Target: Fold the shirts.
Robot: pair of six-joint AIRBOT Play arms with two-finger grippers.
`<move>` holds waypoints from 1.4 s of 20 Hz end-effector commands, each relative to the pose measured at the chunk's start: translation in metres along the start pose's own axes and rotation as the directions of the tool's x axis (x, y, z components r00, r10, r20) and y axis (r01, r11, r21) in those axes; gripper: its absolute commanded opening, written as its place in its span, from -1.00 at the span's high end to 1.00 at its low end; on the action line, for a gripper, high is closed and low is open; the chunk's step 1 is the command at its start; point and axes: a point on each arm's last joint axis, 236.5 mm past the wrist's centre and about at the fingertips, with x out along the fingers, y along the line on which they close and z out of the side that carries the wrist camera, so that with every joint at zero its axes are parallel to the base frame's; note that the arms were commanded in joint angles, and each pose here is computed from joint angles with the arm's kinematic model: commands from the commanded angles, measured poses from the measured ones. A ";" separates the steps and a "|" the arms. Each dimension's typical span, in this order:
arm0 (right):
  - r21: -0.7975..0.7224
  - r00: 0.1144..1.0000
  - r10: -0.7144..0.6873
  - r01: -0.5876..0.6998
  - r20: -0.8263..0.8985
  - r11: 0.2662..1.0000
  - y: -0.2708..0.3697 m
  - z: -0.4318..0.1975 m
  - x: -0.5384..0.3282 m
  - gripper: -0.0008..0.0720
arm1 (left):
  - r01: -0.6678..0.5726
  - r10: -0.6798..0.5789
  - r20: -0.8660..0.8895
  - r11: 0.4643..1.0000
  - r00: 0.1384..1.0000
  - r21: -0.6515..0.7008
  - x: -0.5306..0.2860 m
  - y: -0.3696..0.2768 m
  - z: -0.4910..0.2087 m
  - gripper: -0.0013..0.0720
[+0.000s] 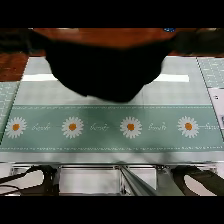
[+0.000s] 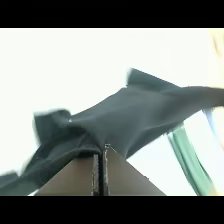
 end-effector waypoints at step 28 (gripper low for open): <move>0.235 0.970 0.127 -0.077 -0.207 0.969 -0.079 -0.039 0.153 0.88 | -0.554 0.533 -0.158 0.777 0.831 -0.299 -0.021 0.172 -0.227 0.92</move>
